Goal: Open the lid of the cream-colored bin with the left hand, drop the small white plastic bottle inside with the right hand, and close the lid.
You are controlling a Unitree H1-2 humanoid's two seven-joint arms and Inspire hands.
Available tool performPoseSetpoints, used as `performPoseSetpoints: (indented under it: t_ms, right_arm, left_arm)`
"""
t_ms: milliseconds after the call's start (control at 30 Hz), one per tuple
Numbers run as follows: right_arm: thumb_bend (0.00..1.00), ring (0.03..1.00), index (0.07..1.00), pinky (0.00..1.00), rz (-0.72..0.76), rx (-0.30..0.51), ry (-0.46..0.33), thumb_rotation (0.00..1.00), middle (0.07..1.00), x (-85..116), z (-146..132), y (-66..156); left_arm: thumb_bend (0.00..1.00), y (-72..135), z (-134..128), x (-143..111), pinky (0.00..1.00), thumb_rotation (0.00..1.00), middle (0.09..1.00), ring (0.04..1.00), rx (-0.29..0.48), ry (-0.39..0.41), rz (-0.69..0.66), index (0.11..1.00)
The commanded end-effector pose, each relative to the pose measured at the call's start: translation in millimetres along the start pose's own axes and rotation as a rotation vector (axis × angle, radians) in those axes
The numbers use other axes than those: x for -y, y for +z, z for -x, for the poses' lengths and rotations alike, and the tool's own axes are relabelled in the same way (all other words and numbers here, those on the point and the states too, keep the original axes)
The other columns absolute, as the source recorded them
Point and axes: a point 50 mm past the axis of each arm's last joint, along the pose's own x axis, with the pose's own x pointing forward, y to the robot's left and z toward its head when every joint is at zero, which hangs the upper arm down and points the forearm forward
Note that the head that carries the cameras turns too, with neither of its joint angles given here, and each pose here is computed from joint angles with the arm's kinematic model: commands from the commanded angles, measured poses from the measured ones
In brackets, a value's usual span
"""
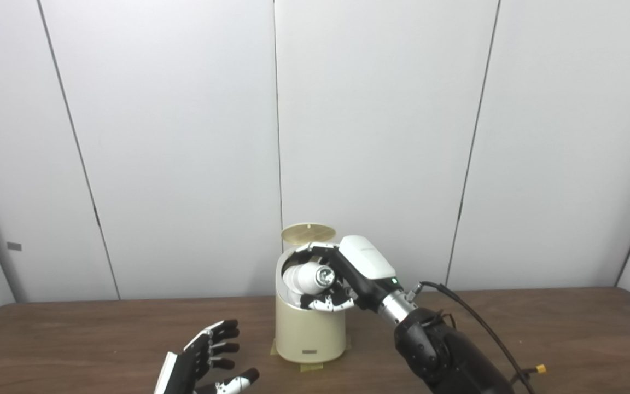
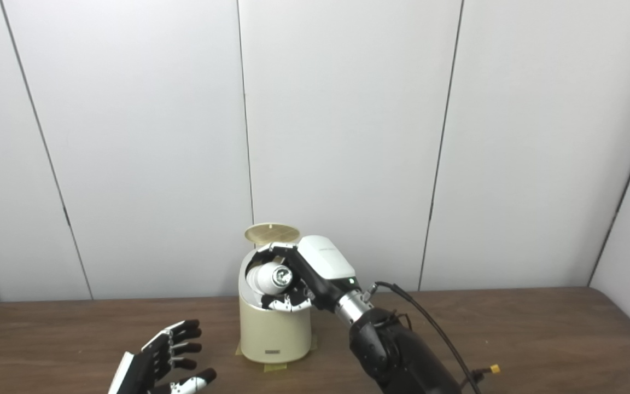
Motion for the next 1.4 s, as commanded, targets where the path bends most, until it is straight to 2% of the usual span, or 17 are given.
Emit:
performPoseSetpoints:
  t_ms: [0,233,367,467,600,1000,1167,1300,1367]
  right_arm:
    - [0.8,0.519,0.681,0.4,-0.008,0.057,-0.073,0.11,0.655,22.6,-12.3,7.9]
    - [0.72,0.469,0.635,0.37,-0.052,0.117,-0.127,0.12,0.611,39.3,-21.7,24.1]
    - [0.76,0.474,0.655,0.37,-0.057,0.14,-0.148,0.15,0.62,53.6,-29.9,38.3]
    - [0.79,0.504,0.687,0.39,-0.03,0.147,-0.14,0.2,0.653,63.7,-34.6,49.5]
    - [0.83,0.495,0.693,0.37,-0.005,0.175,-0.13,0.23,0.649,74.2,-36.2,63.9]
    - [0.82,0.518,0.647,0.39,0.012,0.204,-0.106,0.21,0.66,76.0,-28.9,71.0]
    - [0.81,0.487,0.64,0.37,-0.001,0.235,-0.165,0.2,0.648,82.3,-25.2,69.1]
    - [0.76,0.45,0.613,0.33,-0.068,0.262,-0.263,0.21,0.603,87.3,-14.0,62.9]
    - [0.72,0.431,0.608,0.32,-0.134,0.257,-0.319,0.19,0.579,87.7,-2.1,57.4]
  left_arm:
    - [0.74,5.6,-5.9,0.9,0.62,0.07,0.779,0.72,0.035,-0.003,-0.001,0.807]
    - [0.73,4.3,-6.6,1.2,0.63,0.07,0.793,0.731,0.032,-0.007,-0.001,0.808]
    - [0.73,3.8,-6.7,1.6,0.62,0.07,0.796,0.73,0.032,-0.008,0.001,0.807]
    - [0.72,3.2,-7.2,2.3,0.64,0.07,0.798,0.736,0.027,-0.009,0.0,0.807]
    - [0.73,3.3,-8.3,3.7,0.64,0.07,0.798,0.737,0.025,-0.01,0.0,0.807]
    - [0.72,3.9,-8.3,3.7,0.62,0.05,0.79,0.728,0.035,-0.011,0.003,0.795]
    - [0.73,4.2,-9.0,3.1,0.62,0.08,0.79,0.732,0.036,-0.009,-0.007,0.799]
    - [0.72,4.2,-9.7,3.7,0.61,0.07,0.791,0.729,0.035,-0.009,-0.001,0.796]
    - [0.72,5.0,-10.0,3.8,0.61,0.07,0.792,0.728,0.036,-0.007,-0.007,0.796]
